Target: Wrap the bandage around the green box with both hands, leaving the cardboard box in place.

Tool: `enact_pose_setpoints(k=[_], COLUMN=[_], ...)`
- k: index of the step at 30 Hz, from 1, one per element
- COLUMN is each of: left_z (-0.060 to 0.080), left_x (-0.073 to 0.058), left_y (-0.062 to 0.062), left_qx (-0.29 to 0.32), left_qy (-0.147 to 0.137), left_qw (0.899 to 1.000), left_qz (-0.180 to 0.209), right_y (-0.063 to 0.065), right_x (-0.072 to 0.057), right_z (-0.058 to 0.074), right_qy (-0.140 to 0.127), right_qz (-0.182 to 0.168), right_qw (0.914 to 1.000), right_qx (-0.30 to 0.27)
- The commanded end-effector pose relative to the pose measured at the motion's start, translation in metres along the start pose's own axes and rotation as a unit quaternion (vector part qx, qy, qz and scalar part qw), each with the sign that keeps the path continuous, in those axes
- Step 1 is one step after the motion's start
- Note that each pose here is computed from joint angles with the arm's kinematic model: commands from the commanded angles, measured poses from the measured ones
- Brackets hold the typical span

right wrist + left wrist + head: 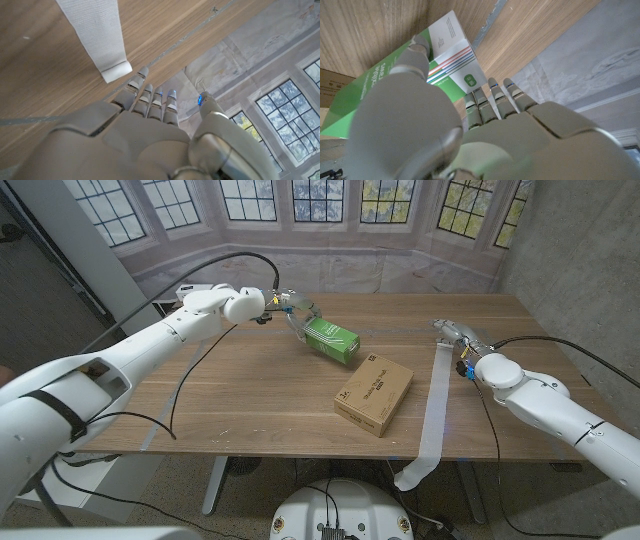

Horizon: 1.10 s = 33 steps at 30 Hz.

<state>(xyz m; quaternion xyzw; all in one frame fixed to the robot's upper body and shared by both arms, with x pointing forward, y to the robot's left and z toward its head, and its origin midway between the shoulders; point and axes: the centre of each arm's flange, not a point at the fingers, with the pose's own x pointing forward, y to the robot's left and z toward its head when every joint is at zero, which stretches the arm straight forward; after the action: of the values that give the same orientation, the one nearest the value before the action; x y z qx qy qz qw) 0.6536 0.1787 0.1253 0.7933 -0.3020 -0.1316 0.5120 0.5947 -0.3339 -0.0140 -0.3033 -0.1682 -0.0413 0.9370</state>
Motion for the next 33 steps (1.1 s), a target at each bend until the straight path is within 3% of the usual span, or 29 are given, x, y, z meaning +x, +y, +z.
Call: enact_pose_setpoints(k=[1,8,16,33], left_z=[-0.001,-0.002,0.002,0.009], left_x=[0.002,0.002,0.003,0.001], left_y=[-0.002,-0.003,-0.002,-0.002], left_qx=[-0.018,-0.028,-0.039,-0.055], left_qy=[0.006,0.013,0.010,0.009], left_qw=[1.000,1.000,0.999,0.998], left_qz=[0.003,0.005,0.003,0.004], right_y=[-0.013,-0.022,-0.027,-0.024], right_x=[0.007,0.006,0.006,0.024], right_z=[0.016,0.023,0.028,0.036], right_qy=[0.015,0.025,0.043,0.066], right_qz=[-0.006,-0.017,-0.029,-0.059], right_qw=[0.9943,0.9876,0.9738,0.9411], right_qx=[-0.105,-0.154,-0.221,-0.327])
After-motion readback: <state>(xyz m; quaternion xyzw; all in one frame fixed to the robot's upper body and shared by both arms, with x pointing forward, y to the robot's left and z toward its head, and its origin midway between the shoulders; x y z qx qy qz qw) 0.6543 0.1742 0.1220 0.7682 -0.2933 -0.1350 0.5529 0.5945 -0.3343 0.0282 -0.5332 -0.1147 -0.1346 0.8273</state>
